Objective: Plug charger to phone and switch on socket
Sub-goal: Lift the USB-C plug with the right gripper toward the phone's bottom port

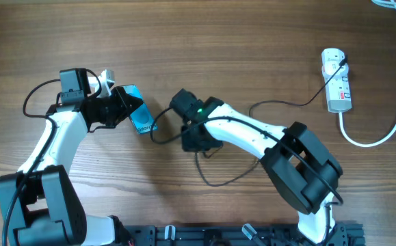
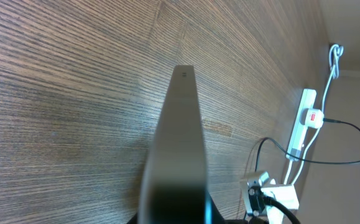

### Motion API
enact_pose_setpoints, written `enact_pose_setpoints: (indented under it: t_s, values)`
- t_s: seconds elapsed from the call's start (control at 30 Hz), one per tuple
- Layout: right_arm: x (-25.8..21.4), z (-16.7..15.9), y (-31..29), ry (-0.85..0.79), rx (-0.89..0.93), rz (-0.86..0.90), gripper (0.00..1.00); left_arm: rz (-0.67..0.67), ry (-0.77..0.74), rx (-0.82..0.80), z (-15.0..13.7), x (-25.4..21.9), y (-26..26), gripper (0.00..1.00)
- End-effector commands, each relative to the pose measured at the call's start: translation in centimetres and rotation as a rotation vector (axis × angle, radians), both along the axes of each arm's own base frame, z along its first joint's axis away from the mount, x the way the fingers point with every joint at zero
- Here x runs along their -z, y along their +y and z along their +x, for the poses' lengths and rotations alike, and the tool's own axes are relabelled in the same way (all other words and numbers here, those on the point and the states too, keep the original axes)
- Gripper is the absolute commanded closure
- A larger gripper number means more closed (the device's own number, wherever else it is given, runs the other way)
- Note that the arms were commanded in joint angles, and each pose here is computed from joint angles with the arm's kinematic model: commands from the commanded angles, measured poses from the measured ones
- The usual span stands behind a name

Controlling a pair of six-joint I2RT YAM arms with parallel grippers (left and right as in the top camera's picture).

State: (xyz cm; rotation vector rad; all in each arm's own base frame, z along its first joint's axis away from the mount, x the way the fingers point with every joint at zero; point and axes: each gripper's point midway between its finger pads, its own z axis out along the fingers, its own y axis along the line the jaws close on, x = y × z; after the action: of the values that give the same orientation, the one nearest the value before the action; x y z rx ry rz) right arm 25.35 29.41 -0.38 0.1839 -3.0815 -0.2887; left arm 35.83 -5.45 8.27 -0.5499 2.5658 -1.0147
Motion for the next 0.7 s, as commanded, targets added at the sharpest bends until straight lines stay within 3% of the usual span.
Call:
enact_pose_setpoints:
  t_s: [0.0, 0.13, 0.33, 0.47, 0.67]
  values:
    - [-0.8, 0.0, -0.3, 0.049, -0.165, 0.131, 0.96, 0.001, -0.072, 0.065, 0.6, -1.0, -0.4, 0.96]
    - [-4.1, 0.0, 0.2, 0.015, -0.267, 0.242, 0.96, -0.038, -0.086, 0.083, 0.6, -1.5, -1.0, 0.96]
    - [-9.4, -5.7, 4.3, 0.123, -0.644, 0.732, 0.95, -0.214, -0.176, 0.182, 0.5, -4.5, -3.4, 0.96]
    - [-12.3, -7.1, 5.6, 0.100, -0.768, 0.961, 0.95, -0.289, -0.233, 0.234, 0.5, -6.1, -4.3, 0.96]
    - [-14.1, -7.1, 6.6, 0.041, -0.828, 1.097, 0.95, -0.385, -0.225, 0.264, -0.3, -7.3, -5.1, 0.96]
